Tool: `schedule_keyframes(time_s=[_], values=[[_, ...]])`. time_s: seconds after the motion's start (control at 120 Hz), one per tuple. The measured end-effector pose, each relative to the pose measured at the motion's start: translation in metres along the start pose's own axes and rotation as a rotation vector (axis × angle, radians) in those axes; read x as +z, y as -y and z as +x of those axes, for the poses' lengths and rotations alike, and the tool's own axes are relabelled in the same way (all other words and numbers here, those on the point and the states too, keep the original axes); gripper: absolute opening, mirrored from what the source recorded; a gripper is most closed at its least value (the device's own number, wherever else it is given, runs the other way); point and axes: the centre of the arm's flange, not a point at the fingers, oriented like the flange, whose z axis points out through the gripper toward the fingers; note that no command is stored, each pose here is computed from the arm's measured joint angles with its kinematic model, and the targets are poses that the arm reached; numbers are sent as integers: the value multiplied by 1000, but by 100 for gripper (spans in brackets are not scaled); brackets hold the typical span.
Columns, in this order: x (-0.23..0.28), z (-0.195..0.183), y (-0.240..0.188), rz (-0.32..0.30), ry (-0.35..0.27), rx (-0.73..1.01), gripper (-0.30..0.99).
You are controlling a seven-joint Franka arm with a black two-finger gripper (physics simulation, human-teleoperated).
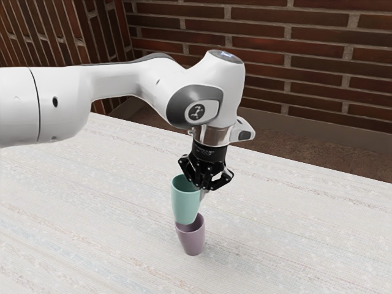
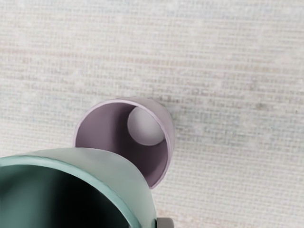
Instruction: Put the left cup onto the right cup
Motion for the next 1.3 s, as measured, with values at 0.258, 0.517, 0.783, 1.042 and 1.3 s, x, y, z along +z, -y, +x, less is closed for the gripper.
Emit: schedule_keyframes(time_s=[0.258,0.517,0.783,1.042,1.3], values=[[-1,0,4,0,-1,-12,-9],[0,3,8,5,0,-23,-9],[6,9,9,13,2,-32,-6],[14,17,-1,27,1,-29,-3],[24,29,-6,38,6,-35,-2]])
